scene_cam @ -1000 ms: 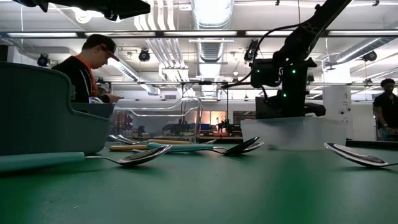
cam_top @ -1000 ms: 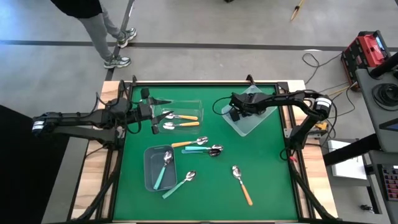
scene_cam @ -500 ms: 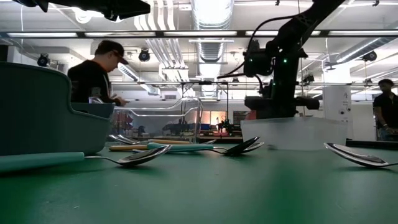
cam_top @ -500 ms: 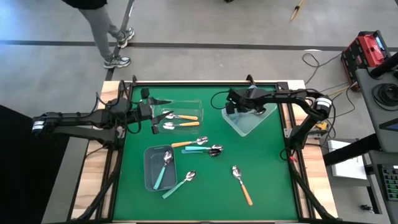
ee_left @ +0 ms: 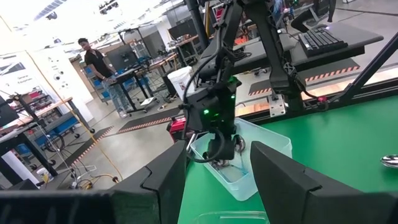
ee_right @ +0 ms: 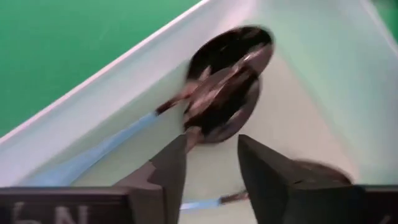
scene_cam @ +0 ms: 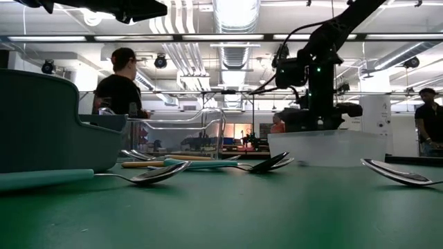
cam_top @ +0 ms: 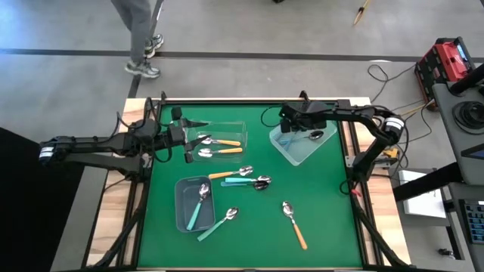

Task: Sort silverware by color (type)
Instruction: Put the blue spoon into the white bin

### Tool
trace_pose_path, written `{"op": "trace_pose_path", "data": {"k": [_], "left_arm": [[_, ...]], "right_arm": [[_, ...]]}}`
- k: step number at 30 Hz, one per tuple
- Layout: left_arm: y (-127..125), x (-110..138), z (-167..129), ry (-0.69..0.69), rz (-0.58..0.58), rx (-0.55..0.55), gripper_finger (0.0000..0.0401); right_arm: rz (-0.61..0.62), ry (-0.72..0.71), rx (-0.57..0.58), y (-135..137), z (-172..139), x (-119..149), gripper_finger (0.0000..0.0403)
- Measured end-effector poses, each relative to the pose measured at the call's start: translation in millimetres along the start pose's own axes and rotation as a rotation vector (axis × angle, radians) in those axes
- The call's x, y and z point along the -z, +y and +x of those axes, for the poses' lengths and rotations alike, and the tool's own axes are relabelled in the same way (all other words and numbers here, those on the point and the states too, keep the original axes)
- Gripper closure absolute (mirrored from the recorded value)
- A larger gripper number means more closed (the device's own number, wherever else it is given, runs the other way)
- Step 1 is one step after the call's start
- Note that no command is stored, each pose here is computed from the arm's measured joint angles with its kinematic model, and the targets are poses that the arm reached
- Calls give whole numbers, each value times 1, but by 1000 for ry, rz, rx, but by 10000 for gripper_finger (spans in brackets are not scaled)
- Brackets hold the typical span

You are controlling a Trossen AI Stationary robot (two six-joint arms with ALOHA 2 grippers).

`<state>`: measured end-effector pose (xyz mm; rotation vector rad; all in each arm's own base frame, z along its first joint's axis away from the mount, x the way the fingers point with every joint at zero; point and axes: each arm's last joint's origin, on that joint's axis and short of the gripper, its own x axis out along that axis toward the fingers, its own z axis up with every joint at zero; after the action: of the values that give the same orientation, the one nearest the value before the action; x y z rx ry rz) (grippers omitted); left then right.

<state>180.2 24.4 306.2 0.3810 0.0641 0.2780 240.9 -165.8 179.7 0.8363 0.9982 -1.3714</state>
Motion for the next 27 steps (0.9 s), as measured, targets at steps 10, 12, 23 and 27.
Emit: {"op": "trace_pose_path", "data": {"k": [10,12,23,27], "left_arm": [[0,0,0,1,1,0,239],[0,0,0,2,1,1,239],[0,0,0,2,1,1,239],[0,0,0,2,1,1,239]], "right_arm": [[-36,41,12,-23,14,-22,220],[-59,47,9,-24,14,-24,222],[-213,97,-101,-31,23,-31,223],[-203,100,-97,-35,24,-34,223]]}}
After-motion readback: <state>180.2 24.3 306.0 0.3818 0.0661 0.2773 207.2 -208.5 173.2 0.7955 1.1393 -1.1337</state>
